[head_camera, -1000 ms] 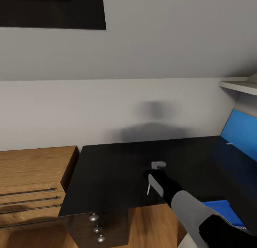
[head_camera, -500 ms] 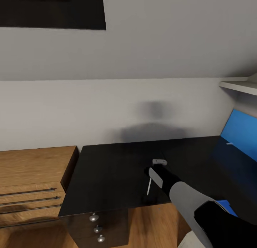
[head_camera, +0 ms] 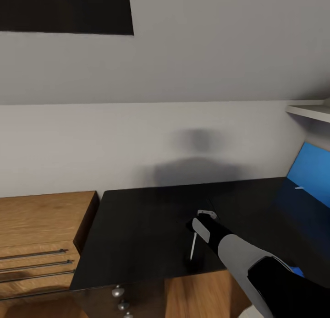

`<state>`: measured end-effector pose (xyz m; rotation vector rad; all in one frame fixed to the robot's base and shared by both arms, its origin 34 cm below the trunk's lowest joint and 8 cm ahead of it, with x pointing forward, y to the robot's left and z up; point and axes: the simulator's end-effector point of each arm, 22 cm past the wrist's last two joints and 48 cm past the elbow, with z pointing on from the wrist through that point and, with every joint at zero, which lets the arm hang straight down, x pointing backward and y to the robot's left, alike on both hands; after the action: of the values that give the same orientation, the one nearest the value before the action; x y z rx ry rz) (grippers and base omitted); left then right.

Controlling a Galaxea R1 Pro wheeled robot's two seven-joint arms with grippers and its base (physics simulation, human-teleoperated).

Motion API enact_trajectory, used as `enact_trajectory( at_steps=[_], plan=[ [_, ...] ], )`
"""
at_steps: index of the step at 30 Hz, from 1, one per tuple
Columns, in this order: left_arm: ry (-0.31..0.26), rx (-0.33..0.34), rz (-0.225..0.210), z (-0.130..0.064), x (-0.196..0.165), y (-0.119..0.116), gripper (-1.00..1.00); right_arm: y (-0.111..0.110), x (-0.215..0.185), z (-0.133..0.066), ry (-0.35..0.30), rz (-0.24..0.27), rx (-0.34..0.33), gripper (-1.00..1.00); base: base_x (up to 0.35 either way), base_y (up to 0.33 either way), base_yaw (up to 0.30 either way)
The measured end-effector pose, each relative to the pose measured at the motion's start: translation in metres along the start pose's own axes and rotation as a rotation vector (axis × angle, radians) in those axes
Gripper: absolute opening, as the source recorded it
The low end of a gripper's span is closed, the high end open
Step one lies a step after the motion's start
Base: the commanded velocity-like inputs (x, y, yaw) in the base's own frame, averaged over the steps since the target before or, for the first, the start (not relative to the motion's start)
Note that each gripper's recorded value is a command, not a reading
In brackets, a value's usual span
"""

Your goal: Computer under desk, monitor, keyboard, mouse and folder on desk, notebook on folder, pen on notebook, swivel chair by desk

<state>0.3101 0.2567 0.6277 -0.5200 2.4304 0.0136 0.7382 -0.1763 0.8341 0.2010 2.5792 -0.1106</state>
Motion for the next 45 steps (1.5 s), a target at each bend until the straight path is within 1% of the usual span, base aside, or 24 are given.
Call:
enact_trajectory(
  at_steps=[8, 17, 45],
  plan=[
    [-0.002, 0.000, -0.001, 0.000, -0.001, 0.000, 1.00, -0.002, 0.004, 0.001, 0.013, 0.003, 0.003, 1.00, 0.045, 0.000, 0.000],
    [-0.009, -0.002, -0.004, 0.001, -0.004, 0.000, 1.00, -0.002, 0.010, 0.001, 0.039, -0.007, 0.003, 1.00, 0.007, 0.000, 0.000],
    [-0.011, -0.002, -0.004, 0.030, 0.009, 0.001, 1.00, 0.000, 0.022, 0.031, 0.046, -0.011, 0.003, 1.00, 0.000, 0.000, 0.000]
  ],
)
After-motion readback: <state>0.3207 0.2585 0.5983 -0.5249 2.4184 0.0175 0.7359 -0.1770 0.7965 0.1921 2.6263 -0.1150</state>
